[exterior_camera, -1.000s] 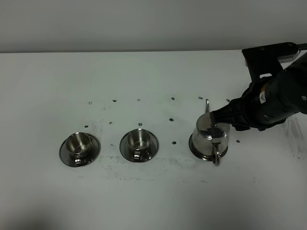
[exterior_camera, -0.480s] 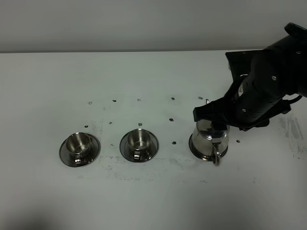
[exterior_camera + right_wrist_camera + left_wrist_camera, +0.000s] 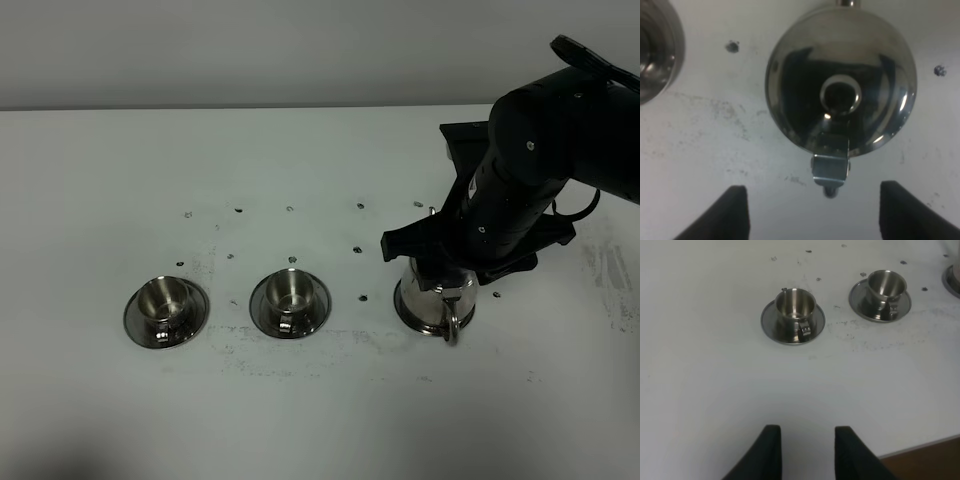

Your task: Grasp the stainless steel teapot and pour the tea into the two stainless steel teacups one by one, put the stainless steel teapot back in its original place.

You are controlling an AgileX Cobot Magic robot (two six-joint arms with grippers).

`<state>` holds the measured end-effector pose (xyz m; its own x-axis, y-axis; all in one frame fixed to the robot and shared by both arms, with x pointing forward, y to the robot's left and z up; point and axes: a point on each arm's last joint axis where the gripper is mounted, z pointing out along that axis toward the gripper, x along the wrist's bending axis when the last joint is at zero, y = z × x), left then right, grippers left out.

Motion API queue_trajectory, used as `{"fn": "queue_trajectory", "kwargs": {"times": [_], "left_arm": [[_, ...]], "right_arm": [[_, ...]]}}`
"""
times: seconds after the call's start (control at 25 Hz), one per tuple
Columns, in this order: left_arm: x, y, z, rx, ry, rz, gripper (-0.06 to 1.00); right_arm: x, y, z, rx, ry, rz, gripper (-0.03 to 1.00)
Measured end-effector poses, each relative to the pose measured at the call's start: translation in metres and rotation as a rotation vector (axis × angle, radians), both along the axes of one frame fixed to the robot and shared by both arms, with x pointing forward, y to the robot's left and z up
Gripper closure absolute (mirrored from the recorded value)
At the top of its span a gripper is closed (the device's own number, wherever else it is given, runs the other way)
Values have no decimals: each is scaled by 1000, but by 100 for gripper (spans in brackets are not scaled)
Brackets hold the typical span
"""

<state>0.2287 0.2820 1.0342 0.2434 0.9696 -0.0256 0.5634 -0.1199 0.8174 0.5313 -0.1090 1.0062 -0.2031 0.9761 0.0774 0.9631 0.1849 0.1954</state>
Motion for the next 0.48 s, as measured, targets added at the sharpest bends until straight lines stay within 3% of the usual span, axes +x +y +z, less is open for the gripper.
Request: {"fn": "queue_trajectory", "kwargs": {"times": [0.48], "left_arm": [[0,0,0,1,0,-1,68]], "right_arm": [[5,-1,-17,-63,29,-29,40]]}}
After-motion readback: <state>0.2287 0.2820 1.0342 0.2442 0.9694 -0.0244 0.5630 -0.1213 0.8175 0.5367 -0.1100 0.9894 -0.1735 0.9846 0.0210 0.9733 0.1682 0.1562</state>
